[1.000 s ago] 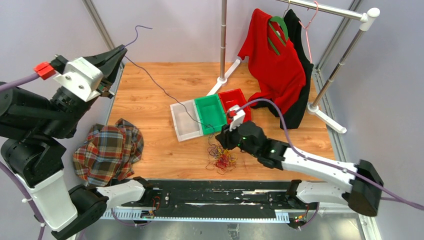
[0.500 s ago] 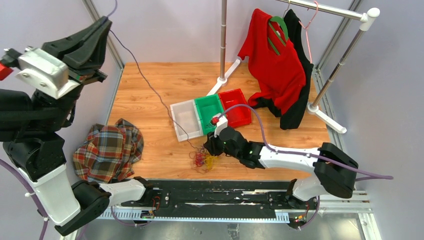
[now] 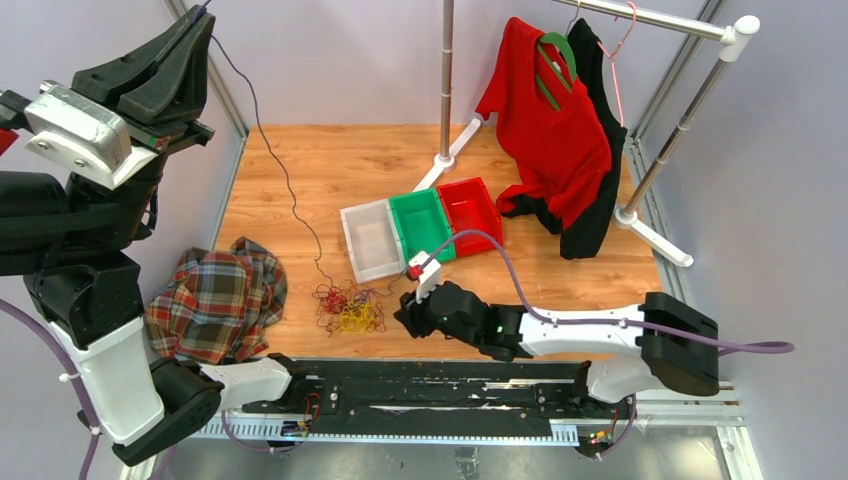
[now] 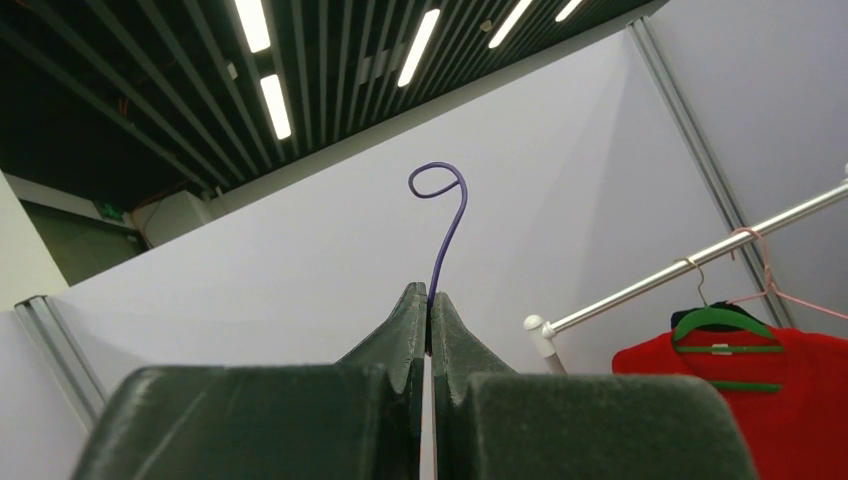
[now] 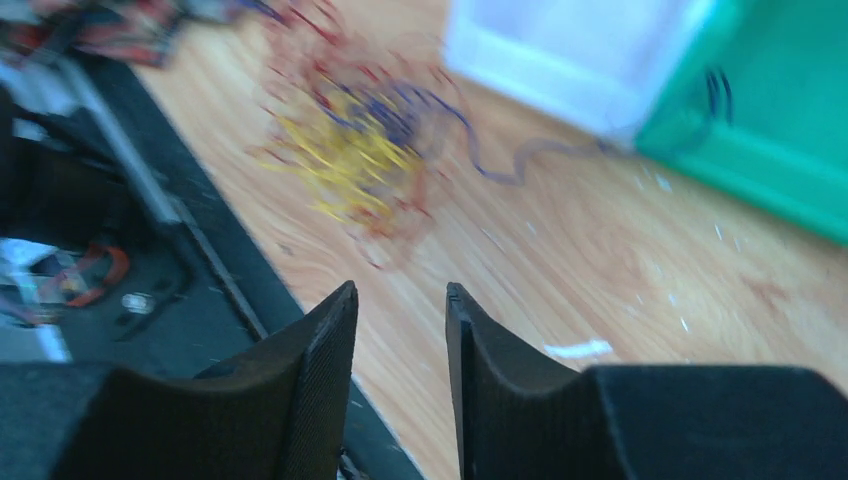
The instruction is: Untangle the cables
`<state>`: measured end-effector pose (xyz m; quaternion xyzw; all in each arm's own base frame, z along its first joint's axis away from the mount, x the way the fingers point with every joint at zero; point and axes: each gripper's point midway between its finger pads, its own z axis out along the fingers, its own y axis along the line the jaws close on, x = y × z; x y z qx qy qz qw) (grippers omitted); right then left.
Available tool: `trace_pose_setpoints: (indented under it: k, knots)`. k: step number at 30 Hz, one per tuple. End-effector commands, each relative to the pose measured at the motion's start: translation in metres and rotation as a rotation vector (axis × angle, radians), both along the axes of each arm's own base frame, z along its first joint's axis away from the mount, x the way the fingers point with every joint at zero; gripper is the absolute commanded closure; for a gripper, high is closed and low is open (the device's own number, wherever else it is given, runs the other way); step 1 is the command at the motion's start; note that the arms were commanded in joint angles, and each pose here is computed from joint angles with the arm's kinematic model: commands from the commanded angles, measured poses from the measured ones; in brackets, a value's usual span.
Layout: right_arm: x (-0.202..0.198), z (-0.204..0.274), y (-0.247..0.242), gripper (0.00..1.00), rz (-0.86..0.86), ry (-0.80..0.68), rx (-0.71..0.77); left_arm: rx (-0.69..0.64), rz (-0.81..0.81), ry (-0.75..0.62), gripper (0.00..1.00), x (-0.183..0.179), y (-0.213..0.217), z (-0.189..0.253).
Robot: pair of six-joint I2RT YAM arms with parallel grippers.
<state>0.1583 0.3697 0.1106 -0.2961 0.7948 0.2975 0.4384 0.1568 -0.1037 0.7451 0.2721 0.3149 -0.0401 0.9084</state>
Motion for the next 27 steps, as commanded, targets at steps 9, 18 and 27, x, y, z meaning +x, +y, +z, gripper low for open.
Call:
trace_pose_setpoints:
  k: [9, 18, 27]
  knots:
    - [-0.011, 0.103, 0.096, 0.56, 0.207, -0.283, 0.093, 0.003, 0.007, -0.075, 1.0, -0.013, 0.005, 0.013]
    - [0.024, 0.077, 0.154, 0.58, 0.171, -0.321, 0.051, -0.01, -0.004, -0.125, 1.0, -0.026, 0.009, 0.024]
    - [0.07, -0.002, 0.169, 0.67, 0.066, -0.208, -0.031, -0.029, 0.012, -0.196, 1.0, -0.043, 0.019, 0.037]
